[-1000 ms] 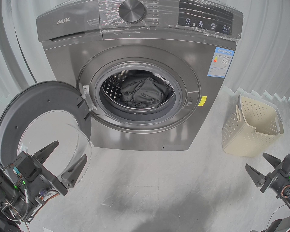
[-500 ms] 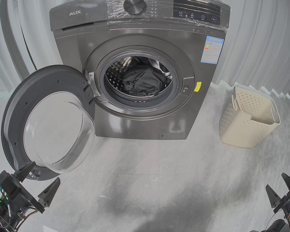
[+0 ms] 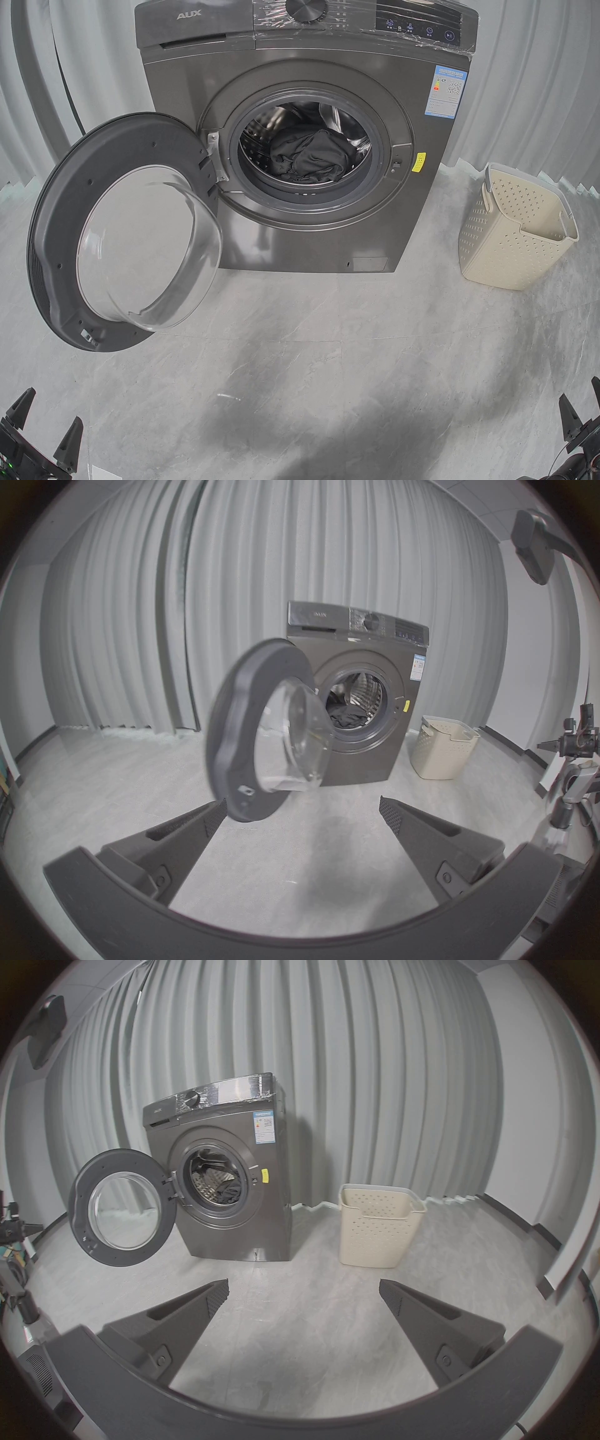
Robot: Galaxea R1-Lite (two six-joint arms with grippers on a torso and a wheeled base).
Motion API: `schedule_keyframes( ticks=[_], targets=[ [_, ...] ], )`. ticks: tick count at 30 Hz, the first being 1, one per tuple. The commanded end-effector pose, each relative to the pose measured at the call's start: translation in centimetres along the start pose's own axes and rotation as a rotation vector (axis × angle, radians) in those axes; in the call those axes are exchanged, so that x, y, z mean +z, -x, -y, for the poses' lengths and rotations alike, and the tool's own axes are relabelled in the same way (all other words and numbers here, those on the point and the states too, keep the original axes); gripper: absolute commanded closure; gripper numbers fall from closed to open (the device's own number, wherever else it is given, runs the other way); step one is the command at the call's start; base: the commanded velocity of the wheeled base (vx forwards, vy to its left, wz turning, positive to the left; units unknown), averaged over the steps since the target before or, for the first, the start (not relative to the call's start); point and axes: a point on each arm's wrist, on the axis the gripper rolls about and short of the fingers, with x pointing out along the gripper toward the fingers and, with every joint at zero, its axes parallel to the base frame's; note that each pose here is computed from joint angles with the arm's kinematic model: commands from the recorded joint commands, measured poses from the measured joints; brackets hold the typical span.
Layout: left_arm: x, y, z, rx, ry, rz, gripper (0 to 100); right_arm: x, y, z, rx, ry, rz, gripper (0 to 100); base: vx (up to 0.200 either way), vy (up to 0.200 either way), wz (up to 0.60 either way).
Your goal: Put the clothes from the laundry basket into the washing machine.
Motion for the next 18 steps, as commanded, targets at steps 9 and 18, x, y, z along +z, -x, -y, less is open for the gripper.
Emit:
schedule_keyframes(
  ticks=[9,18],
  targets=[
    [-2.11,1.41,0.30,0.088,-0.048,0.024,0,-0.53,0.24,0.36,-0.172,-0.012,0.020,0,0.000,0.000,0.00],
    [-2.51,1.52,0.28,0.077,-0.019,0.002,0,-0.95,0.97,-0.48,0.032,0.057,0.089,0,0.000,0.000,0.00]
  ],
)
